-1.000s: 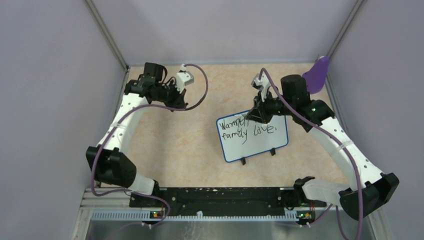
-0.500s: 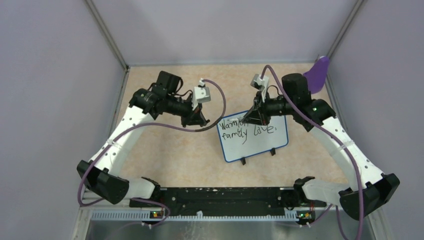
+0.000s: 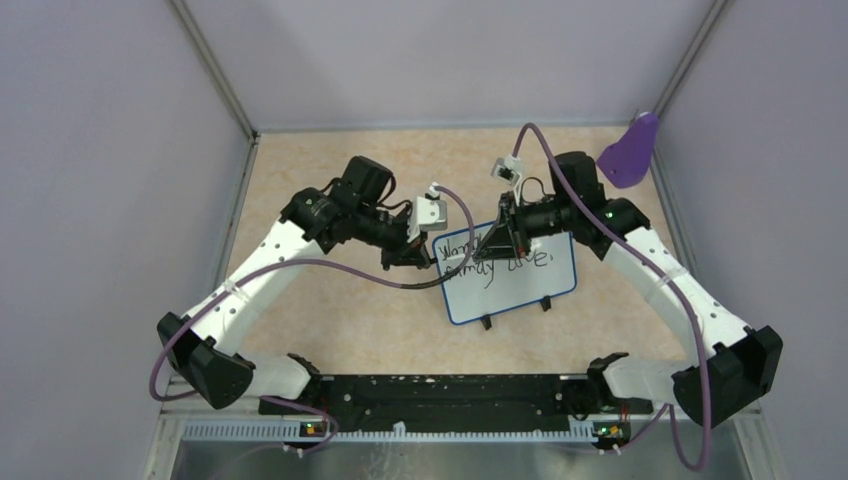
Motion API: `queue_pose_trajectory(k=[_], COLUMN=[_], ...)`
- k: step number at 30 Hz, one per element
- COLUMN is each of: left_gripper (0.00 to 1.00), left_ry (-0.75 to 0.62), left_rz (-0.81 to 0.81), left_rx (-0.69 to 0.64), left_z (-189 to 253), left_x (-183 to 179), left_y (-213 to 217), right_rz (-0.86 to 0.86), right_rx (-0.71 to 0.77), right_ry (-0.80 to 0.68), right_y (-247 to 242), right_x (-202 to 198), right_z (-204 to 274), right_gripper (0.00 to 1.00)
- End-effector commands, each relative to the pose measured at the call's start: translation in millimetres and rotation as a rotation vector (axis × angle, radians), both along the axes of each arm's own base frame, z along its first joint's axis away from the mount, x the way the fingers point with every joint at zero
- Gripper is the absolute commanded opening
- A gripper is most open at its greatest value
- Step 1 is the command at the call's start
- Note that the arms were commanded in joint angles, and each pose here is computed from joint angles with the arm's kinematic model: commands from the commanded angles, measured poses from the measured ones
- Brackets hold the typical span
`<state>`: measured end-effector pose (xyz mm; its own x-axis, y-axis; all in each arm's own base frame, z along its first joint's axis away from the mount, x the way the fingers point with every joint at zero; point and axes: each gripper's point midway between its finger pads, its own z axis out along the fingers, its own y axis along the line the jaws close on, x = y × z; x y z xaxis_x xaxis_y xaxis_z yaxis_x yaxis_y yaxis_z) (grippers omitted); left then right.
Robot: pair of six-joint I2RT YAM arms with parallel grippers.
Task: Write a sentence on the whiteboard
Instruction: Insert the whiteboard marker into the pen cap.
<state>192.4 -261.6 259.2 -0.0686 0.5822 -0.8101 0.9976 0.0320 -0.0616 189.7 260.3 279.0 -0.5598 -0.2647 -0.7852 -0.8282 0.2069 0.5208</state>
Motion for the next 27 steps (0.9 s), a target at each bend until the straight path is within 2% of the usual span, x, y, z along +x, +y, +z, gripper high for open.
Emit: queue_pose_trajectory(k=[1, 27], left_gripper=[0.0, 0.0], left_ry=[-0.093, -0.099], left_rz=[-0.025, -0.035], left_rx=[-0.022, -0.005], left_z=[10, 8], left_x=[-1, -5], left_y=[-4, -14], right_rz=[0.035, 0.016], right_rx=[0.065, -0.007], right_ry=[-0.005, -0.03], right_y=[4, 4], right_x=[-3, 1], right_z=[15, -2], right_gripper=[0.0, 0.0])
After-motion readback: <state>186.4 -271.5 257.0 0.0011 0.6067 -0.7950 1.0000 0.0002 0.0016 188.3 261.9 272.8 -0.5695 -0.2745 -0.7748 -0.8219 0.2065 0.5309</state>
